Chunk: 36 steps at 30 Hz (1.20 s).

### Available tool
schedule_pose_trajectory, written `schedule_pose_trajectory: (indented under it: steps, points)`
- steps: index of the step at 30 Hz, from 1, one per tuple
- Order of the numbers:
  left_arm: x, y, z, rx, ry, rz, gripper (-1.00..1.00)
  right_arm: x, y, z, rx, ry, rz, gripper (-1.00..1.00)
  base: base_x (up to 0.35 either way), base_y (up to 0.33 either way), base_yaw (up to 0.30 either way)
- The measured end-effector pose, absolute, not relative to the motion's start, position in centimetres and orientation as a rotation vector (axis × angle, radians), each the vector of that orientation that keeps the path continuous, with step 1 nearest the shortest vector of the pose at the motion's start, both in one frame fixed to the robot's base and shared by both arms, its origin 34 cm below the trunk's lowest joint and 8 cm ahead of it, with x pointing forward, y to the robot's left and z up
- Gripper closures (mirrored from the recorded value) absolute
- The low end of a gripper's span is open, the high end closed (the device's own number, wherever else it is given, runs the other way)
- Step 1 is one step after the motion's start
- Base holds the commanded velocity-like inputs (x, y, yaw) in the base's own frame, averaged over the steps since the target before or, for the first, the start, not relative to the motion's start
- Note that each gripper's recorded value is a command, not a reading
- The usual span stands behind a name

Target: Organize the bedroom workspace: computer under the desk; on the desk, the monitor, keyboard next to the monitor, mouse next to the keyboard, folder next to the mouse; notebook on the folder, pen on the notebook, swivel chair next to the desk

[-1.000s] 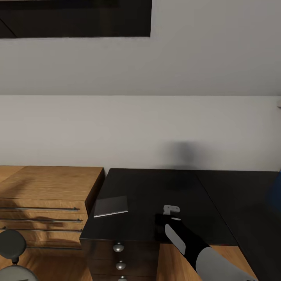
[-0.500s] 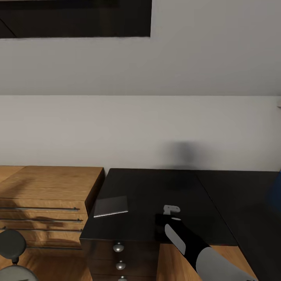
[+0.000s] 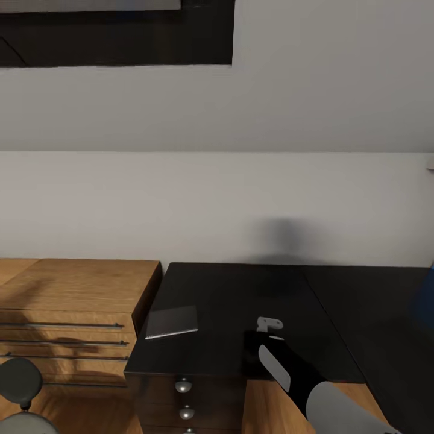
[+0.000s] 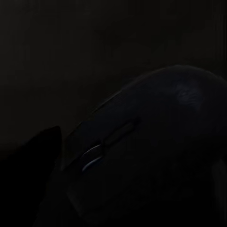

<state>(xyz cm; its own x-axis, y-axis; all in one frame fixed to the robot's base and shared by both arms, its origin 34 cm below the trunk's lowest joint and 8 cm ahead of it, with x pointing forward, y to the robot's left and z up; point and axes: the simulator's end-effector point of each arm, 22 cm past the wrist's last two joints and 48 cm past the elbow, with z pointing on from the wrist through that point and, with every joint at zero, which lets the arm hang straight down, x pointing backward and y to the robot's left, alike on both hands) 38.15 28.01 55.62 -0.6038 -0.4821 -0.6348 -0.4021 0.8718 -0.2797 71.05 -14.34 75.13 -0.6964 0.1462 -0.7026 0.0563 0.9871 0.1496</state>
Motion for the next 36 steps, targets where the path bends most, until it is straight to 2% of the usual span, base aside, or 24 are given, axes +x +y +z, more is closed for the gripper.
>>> schedule_pose_trajectory:
  steps: [14, 26, 36]
  points:
    - [38.0, 27.9, 57.7, -0.635, 2.295, -0.139, -1.00, 72.1, -14.5, 79.3, 0.136, 2.312, 0.171, 1.00, 0.000, 0.000, -0.002]
    - [38.1, 27.9, 59.5, -0.634, 2.290, -0.141, -1.00, 73.0, -14.5, 83.3, 0.127, 2.264, 0.185, 1.00, 0.000, 0.000, -0.189]
    - [37.9, 27.9, 60.8, -0.634, 2.290, -0.140, -1.00, 72.8, -15.4, 84.6, 0.152, 2.267, 0.131, 1.00, 0.000, 0.000, -0.036]
